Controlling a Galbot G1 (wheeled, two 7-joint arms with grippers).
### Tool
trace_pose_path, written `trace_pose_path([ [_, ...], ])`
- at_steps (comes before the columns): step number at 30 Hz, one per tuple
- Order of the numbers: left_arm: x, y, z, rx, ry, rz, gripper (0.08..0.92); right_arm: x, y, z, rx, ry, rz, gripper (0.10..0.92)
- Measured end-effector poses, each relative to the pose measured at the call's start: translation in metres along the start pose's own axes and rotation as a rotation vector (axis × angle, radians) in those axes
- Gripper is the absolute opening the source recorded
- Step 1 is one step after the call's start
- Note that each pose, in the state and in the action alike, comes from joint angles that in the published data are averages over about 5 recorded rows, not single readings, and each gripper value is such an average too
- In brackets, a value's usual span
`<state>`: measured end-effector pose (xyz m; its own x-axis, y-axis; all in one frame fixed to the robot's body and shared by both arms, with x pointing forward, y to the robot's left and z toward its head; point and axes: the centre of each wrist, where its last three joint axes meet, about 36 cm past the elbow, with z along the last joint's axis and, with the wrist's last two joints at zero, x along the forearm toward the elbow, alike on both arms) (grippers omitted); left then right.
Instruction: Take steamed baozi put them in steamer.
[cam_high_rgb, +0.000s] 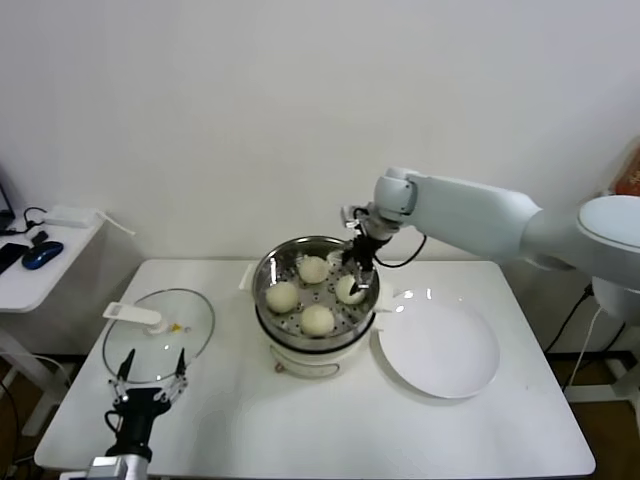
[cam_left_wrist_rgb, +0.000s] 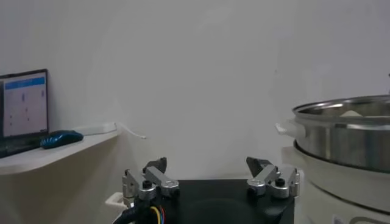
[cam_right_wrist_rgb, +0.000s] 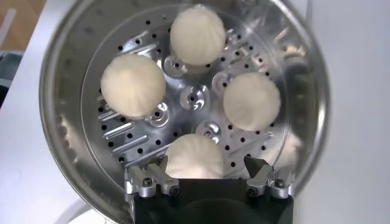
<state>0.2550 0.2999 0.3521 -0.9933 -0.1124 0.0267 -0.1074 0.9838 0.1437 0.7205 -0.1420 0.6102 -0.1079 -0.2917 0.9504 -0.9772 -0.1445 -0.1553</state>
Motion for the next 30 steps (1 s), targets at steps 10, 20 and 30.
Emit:
trace_pose_path([
  [10, 0.001, -0.001, -0.002, -0.002, -0.002, 0.006, 0.823, 0.026, 0.022, 0.019, -0.001, -0.07, 0.033, 0.823],
  [20, 0.004, -0.006, -0.005, 0.001, -0.002, 0.01, 0.823, 0.039, 0.068, 0.068, -0.06, -0.245, 0.166, 0.823],
  [30, 0.01, -0.016, -0.004, 0.019, -0.007, 0.025, 0.823, 0.026, 0.138, 0.127, -0.192, -0.506, 0.492, 0.823],
])
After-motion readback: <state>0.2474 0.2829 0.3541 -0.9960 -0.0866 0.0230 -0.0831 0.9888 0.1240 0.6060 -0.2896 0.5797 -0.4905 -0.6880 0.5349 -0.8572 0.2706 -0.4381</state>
